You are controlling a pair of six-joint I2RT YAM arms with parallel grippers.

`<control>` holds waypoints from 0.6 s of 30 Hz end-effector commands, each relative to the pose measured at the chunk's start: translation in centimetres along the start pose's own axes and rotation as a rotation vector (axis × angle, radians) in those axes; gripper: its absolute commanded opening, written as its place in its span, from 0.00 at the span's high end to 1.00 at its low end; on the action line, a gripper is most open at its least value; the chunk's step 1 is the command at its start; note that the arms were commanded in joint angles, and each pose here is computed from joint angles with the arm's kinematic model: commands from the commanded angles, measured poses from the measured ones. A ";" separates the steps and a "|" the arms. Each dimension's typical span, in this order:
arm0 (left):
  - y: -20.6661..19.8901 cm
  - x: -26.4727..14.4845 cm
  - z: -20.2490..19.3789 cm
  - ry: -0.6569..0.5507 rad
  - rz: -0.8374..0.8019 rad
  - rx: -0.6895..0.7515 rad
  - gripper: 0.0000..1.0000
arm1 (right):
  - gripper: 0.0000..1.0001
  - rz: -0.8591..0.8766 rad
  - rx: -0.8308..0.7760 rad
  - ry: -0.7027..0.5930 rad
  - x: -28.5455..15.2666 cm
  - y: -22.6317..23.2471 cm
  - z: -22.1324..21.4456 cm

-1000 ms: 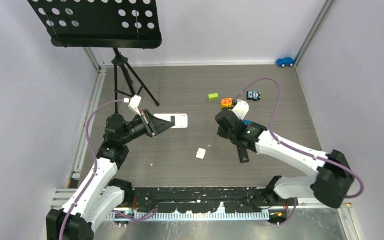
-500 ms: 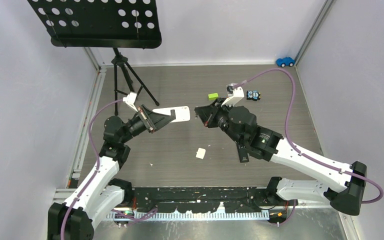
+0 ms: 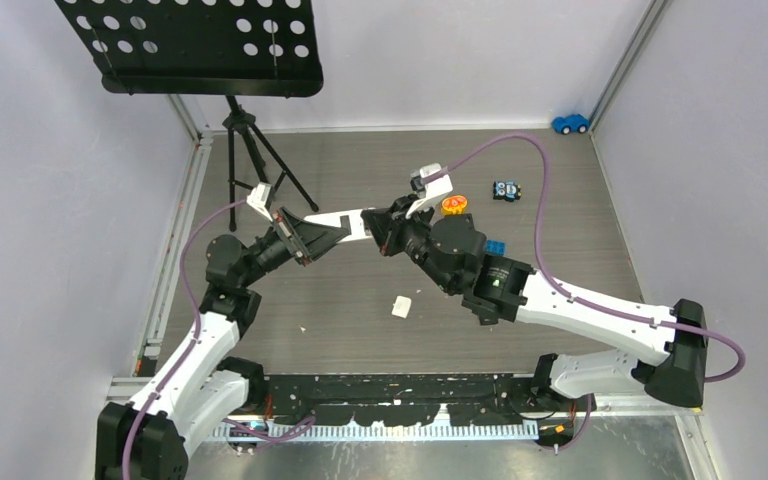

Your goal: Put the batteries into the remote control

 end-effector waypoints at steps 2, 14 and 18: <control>-1.5 -0.1 -0.1 -0.003 -0.074 0.005 1.00 | 0.99 -0.077 -0.097 -0.127 0.6 -0.4 2.7; -2.6 0.0 0.1 -0.005 -0.129 -0.014 1.00 | 0.99 -0.099 -0.165 -0.101 0.6 -0.3 0.7; -3.0 0.0 0.1 -0.006 -0.141 -0.009 1.00 | 0.98 -0.109 -0.174 -0.095 0.5 -0.5 0.4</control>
Point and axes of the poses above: each gripper's point midway between its finger pads, its own x axis out along the fingers, its own y axis along the line the jaws close on, z = x × y, the point moved 1 cm from there along -x, back along the fingers, and after that the axes turned 9 degrees about -x, right-handed, at the moved point
